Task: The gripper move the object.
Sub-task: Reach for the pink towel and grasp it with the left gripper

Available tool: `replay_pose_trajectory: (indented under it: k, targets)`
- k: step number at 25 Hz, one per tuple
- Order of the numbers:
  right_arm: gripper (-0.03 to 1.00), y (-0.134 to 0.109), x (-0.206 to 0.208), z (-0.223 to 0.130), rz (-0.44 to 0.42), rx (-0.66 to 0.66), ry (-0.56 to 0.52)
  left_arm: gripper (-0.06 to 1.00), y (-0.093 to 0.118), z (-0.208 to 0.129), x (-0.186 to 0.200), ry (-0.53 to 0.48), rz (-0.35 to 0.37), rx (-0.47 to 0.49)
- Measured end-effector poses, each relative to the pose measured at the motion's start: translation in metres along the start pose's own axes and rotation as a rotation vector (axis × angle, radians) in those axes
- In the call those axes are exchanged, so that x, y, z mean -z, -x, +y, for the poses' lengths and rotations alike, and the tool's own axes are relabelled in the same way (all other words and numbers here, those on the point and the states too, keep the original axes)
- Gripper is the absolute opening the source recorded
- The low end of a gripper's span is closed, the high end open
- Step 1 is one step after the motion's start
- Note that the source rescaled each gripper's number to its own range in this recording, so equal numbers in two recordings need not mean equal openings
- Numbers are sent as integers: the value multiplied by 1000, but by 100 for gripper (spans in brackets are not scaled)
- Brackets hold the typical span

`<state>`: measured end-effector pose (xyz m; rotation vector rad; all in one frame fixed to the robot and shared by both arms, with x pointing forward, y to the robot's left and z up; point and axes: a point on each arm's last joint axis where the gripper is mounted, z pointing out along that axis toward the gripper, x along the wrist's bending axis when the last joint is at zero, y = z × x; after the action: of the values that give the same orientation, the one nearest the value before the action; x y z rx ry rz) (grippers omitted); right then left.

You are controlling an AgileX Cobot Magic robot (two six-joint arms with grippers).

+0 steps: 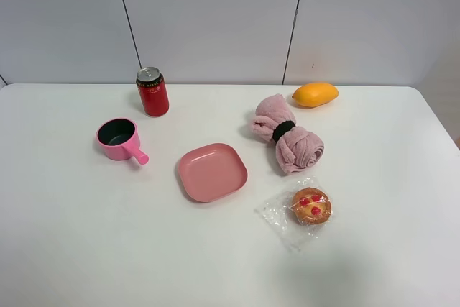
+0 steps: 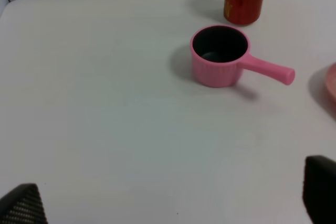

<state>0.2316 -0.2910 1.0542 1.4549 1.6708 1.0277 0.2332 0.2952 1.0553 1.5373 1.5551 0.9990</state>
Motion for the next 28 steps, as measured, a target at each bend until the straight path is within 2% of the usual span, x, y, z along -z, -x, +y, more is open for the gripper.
replay_pose_trajectory:
  k: [23,28]
  targets:
    - [100,0,0,0,0,0,0,100,0,0,0,0,0,0]
    - [100,0,0,0,0,0,0,100,3,4,0,9,-39,57]
